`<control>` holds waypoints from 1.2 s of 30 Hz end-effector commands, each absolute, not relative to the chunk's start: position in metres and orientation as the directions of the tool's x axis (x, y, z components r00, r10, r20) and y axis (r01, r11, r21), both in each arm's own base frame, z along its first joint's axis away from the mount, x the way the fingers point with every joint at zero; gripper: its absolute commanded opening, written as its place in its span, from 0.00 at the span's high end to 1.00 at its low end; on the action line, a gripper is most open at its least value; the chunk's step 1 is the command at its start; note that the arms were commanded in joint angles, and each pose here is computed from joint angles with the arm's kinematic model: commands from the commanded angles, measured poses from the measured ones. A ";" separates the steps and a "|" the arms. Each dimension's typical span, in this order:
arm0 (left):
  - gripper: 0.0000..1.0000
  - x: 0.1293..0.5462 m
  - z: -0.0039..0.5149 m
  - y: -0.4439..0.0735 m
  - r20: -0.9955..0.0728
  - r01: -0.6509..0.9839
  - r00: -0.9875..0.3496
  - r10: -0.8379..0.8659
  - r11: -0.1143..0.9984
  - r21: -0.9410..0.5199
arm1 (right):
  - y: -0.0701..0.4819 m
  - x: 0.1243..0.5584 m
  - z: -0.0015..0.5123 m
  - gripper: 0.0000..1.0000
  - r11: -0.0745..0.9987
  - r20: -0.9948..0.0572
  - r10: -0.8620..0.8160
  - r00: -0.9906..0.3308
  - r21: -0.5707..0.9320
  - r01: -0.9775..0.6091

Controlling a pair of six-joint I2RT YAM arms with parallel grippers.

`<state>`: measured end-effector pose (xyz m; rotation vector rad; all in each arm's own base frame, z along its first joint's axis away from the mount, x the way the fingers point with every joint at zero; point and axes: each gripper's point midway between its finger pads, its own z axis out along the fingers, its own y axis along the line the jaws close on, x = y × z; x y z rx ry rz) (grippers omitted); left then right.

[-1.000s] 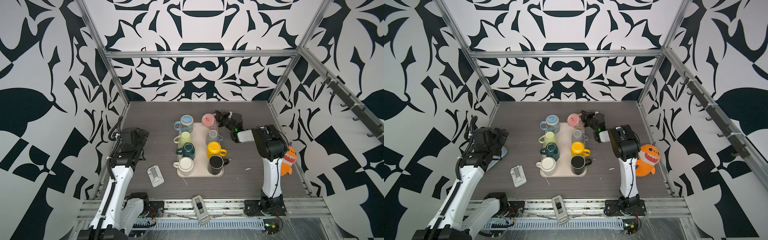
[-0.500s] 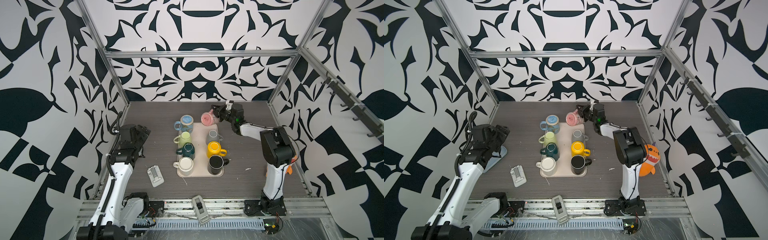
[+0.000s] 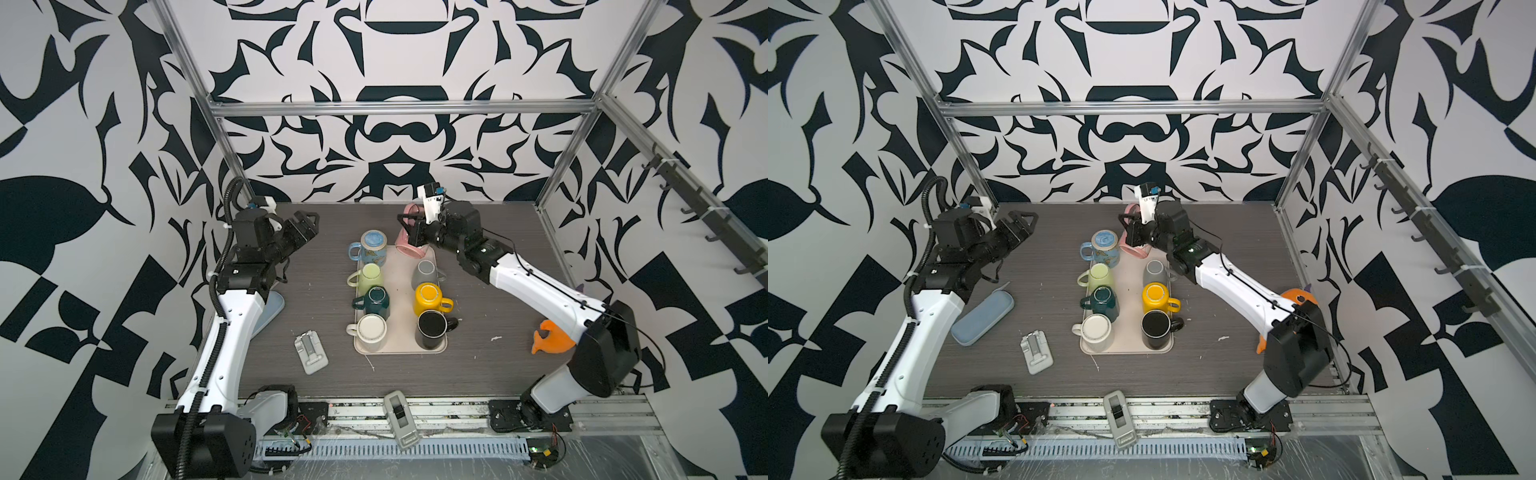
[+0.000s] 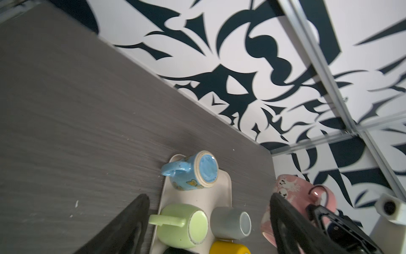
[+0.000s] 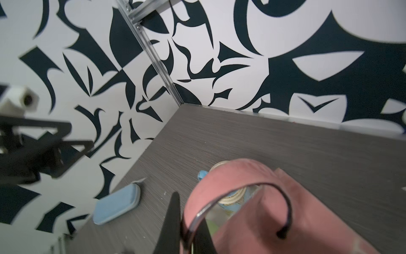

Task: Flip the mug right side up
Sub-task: 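Lift the pink mug with the right gripper while the left gripper reaches toward it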

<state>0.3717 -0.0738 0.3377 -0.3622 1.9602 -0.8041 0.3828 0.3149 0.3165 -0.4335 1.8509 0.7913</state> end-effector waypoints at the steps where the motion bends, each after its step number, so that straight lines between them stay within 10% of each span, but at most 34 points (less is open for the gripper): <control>1: 0.12 0.365 0.376 -0.108 -0.757 0.331 -0.510 -0.409 0.718 -0.612 | 0.298 0.370 0.364 1.00 0.795 -0.995 -0.079 -0.065 -0.024 -0.606; 19: 0.14 0.316 0.393 -0.206 -0.858 0.758 -0.513 0.014 0.476 -0.446 | 0.328 0.303 0.368 1.00 0.582 -0.590 -0.683 0.430 -0.796 -0.166; 36: 0.25 0.275 0.347 -0.234 -0.848 0.829 -0.470 0.245 0.454 -0.328 | 0.343 0.303 0.369 1.00 0.519 -0.503 -0.723 0.474 -0.848 -0.108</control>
